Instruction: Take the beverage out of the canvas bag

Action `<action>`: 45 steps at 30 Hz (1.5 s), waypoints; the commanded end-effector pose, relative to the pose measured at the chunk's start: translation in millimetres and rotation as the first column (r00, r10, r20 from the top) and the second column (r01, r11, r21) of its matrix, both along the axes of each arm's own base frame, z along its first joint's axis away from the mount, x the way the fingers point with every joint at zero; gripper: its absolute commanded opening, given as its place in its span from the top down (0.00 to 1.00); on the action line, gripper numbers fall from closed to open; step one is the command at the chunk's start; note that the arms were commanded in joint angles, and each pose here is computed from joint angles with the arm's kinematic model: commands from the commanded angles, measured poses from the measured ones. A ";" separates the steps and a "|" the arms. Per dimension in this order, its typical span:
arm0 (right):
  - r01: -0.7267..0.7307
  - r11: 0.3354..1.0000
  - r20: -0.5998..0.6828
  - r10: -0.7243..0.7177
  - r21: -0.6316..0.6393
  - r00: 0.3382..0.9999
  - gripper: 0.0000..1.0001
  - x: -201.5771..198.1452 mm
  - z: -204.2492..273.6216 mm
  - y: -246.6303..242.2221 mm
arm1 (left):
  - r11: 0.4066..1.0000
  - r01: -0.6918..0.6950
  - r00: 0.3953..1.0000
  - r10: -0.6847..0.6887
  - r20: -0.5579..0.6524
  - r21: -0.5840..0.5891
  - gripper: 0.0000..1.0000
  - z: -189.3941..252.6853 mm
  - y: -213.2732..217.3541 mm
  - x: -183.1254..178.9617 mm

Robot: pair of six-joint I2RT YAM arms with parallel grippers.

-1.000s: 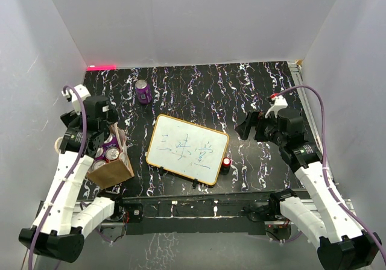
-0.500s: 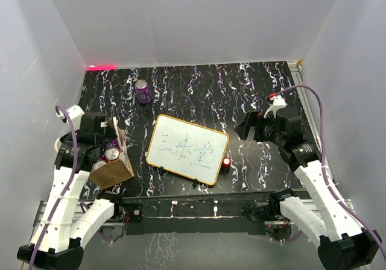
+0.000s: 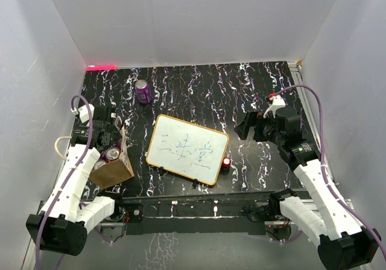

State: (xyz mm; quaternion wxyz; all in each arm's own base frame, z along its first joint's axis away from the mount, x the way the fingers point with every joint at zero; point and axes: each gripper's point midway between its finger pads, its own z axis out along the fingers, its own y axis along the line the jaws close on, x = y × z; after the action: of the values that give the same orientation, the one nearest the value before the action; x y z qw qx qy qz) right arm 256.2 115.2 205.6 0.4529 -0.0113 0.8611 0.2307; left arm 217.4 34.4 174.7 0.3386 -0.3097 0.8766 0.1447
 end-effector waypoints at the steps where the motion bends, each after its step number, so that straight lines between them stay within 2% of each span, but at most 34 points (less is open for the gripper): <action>1: -0.006 1.000 0.078 0.005 0.005 0.997 0.02 7.4 17.2 2.3 | 0.999 -0.042 0.999 0.042 0.006 -0.027 0.35 -8.7 14.6 5.0; 4: -0.008 1.000 0.073 0.007 0.008 0.997 0.02 7.1 16.2 3.0 | 0.995 -0.010 0.998 0.016 0.053 -0.102 0.41 -10.0 15.6 17.4; 8: -0.013 1.000 0.070 0.013 0.009 0.997 0.02 7.4 14.9 4.2 | 0.989 -0.005 0.999 0.010 0.034 -0.147 0.42 -13.1 9.7 29.0; 12: -0.010 1.000 0.075 0.010 0.008 0.997 0.02 6.9 16.5 3.5 | 0.992 0.040 0.998 -0.034 0.052 -0.119 0.45 -10.8 12.7 45.7; 15: -0.008 1.000 0.079 0.008 0.006 0.997 0.02 6.2 18.0 2.8 | 0.981 0.183 0.983 -0.180 0.048 -0.066 0.47 -9.6 10.0 57.1; 17: -0.006 1.000 0.081 0.006 0.005 0.997 0.02 5.7 18.9 2.3 | 0.960 0.275 0.961 -0.274 0.018 -0.060 0.45 -13.7 4.6 59.8; 22: -0.013 1.000 0.077 0.012 0.008 0.997 0.02 5.9 17.6 3.8 | 0.935 0.351 0.931 -0.355 -0.082 -0.055 0.34 -25.0 4.2 50.4; 26: -0.021 1.000 0.080 0.020 0.013 0.997 0.02 5.3 17.6 5.4 | 0.899 0.438 0.887 -0.434 -0.156 -0.010 0.34 -39.1 9.9 47.9; 34: -0.056 0.998 0.089 0.053 0.025 0.995 0.02 1.1 19.5 13.6 | 0.880 0.474 0.860 -0.459 -0.225 0.016 0.32 -42.7 17.1 56.0; 45: -0.087 0.996 0.113 0.084 0.026 0.990 0.02 -3.9 24.6 21.9 | 0.883 0.462 0.842 -0.465 -0.275 -0.080 0.16 -71.2 13.7 49.9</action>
State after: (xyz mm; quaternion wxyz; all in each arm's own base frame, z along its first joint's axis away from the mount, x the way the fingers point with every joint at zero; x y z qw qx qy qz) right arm 247.4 130.8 213.0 0.4583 -0.0400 0.8521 0.2496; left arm 269.4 49.9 109.0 0.2423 -0.0633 0.9614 0.1143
